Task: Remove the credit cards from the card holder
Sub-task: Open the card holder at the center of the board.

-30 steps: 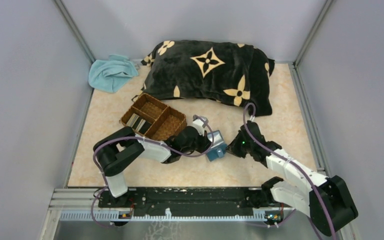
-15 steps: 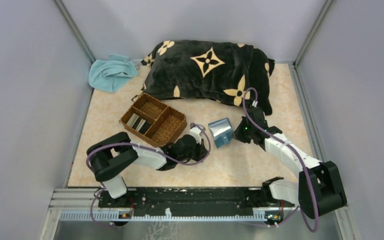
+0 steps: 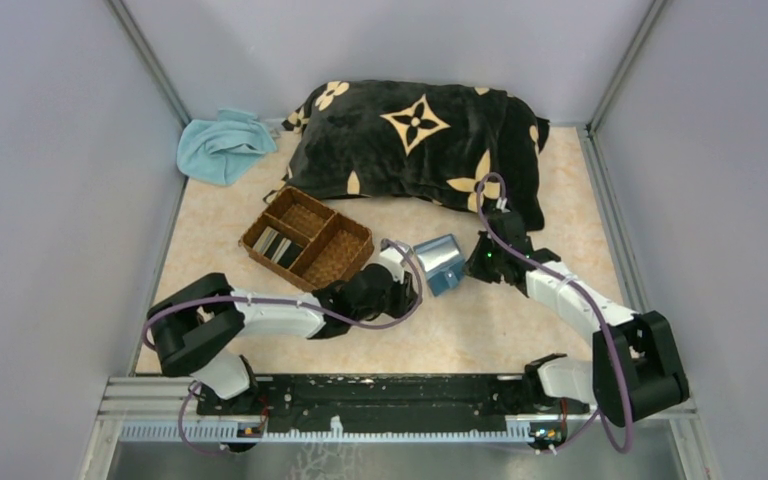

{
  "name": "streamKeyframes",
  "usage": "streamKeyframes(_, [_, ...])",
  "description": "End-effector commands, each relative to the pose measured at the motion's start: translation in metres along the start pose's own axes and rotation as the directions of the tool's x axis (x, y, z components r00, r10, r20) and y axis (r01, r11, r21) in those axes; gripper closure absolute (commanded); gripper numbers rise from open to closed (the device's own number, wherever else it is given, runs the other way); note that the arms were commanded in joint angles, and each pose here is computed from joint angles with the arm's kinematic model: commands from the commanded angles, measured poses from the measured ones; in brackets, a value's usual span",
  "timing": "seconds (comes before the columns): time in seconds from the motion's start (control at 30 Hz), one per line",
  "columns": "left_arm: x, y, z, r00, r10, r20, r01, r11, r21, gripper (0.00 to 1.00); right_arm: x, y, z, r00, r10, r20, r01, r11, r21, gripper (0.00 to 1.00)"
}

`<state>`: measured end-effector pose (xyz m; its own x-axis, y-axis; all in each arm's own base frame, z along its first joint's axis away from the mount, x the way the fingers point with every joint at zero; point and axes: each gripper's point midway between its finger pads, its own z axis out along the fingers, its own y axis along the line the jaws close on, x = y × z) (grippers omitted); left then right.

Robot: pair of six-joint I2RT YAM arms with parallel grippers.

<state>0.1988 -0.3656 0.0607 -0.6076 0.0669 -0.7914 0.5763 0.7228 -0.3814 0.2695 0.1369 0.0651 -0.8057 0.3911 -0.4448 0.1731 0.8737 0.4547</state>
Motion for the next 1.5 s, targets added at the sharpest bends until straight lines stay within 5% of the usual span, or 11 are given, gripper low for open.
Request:
streamKeyframes(0.0, [-0.019, -0.001, 0.008, 0.997, 0.079, 0.022, -0.078, 0.996, -0.041, 0.62, -0.008, 0.001, -0.004, 0.997, -0.069, 0.046, 0.07, 0.997, -0.028, 1.0])
streamKeyframes(0.23, [-0.07, 0.004, 0.042, 0.992, 0.107, 0.07, -0.105, 0.994, -0.027, 0.35, -0.003, -0.012, -0.001, 0.995, -0.091, 0.049, 0.091, 0.996, 0.009, 1.0])
streamKeyframes(0.57, [-0.102, 0.042, 0.129, 0.973, 0.222, 0.06, -0.213, 0.969, -0.128, 0.29, 0.0, -0.006, -0.003, 0.988, -0.146, 0.042, 0.147, 0.988, -0.036, 1.0])
streamKeyframes(0.87, [-0.082, 0.054, 0.175, 0.966, 0.255, -0.033, -0.257, 0.954, -0.151, 0.37, 0.008, -0.007, -0.003, 0.983, -0.182, 0.016, 0.182, 0.982, -0.055, 1.0])
streamKeyframes(1.0, [-0.071, 0.059, 0.166, 0.96, 0.271, -0.064, -0.278, 0.949, -0.151, 0.46, 0.011, -0.012, 0.0, 0.983, -0.181, 0.007, 0.181, 0.982, -0.043, 1.0])
streamKeyframes(1.13, [-0.054, 0.072, 0.148, 0.955, 0.27, -0.121, -0.289, 0.94, -0.183, 0.68, 0.006, -0.013, 0.002, 0.985, -0.174, 0.017, 0.174, 0.984, -0.022, 1.0])
streamKeyframes(1.47, [-0.019, 0.097, 0.096, 0.968, 0.196, -0.158, -0.232, 0.94, -0.252, 0.7, -0.016, -0.001, 0.022, 0.981, -0.193, -0.017, 0.193, 0.981, -0.012, 1.0])
